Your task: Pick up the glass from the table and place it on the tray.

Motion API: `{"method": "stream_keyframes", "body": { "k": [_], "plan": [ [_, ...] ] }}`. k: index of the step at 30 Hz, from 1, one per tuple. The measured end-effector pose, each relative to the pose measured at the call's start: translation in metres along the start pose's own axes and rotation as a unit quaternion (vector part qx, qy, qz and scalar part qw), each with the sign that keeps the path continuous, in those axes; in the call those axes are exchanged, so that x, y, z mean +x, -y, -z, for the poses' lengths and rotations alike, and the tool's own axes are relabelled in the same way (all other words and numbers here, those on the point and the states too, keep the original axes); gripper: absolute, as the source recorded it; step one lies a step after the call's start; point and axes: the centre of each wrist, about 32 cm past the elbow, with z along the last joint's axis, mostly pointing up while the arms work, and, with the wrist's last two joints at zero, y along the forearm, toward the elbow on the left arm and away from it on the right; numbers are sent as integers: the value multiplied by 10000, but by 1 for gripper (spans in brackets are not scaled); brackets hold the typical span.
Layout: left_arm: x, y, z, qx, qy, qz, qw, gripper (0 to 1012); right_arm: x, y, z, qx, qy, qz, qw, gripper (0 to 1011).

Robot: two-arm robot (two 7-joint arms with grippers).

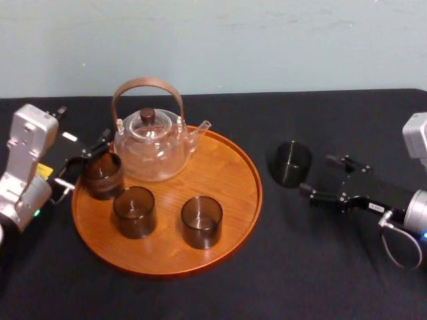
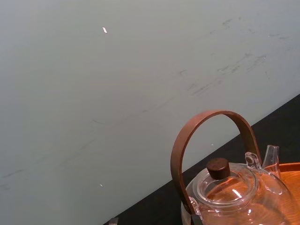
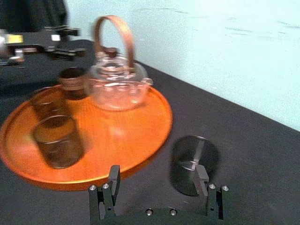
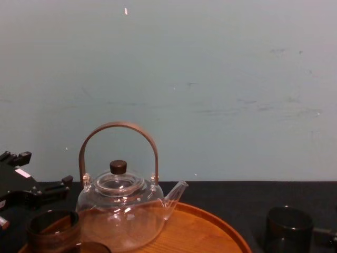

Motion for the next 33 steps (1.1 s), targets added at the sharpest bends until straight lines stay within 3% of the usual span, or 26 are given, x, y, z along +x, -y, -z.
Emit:
{"method": "stream_keyframes", "body": {
  "k": [6, 14, 33],
  "plan": [
    [0, 0, 0, 1, 0, 0, 10000, 1001, 55, 14, 23, -91, -178, 411, 9990, 1002],
    [0, 0, 0, 1, 0, 0, 10000, 1001, 120, -31, 69, -306, -382, 676, 9965, 1002],
    [0, 0, 0, 1, 0, 0, 10000, 1001, 253, -343, 91, -646, -546, 540, 9950, 1003]
  ]
}}
